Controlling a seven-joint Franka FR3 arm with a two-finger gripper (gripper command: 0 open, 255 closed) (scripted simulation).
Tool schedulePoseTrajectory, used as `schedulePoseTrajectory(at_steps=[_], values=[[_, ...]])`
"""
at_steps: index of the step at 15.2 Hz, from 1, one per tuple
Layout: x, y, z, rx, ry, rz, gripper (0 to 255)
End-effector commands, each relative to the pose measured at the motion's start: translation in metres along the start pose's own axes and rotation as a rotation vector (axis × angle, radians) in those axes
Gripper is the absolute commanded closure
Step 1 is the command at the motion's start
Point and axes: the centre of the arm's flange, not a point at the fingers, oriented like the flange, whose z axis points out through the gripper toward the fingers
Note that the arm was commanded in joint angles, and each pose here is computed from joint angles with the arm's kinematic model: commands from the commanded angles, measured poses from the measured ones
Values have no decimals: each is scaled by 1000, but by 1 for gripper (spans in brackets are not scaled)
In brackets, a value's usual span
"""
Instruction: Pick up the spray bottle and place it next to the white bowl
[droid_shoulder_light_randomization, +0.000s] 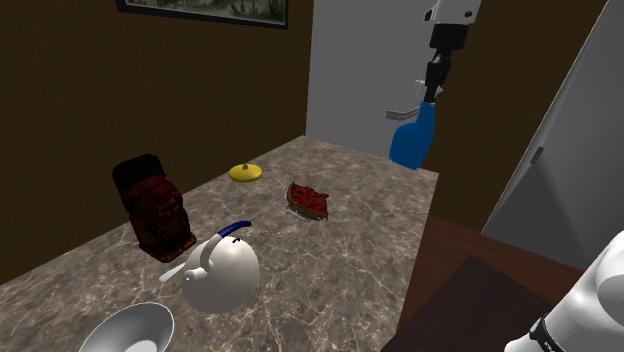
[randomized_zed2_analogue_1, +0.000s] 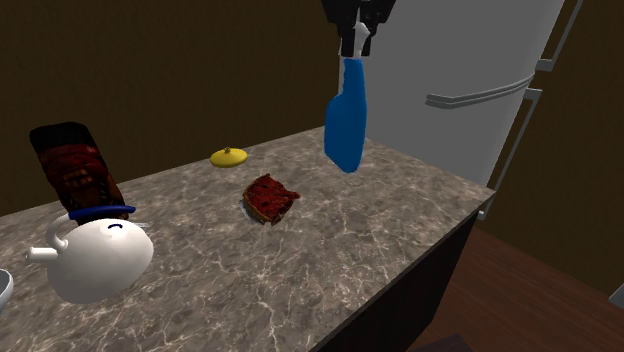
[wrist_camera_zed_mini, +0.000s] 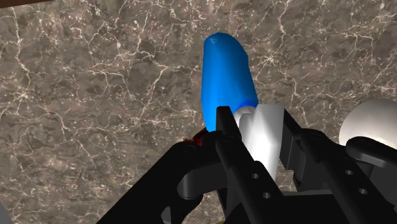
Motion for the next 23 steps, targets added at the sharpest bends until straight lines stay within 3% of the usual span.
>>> schedulePoseTrajectory(at_steps=[1, 5, 23], values=[[0, 1, -11, 0, 0, 0, 255], [0, 1, -30, 0, 0, 0, 255], [47, -224, 32, 0, 0, 0, 255]])
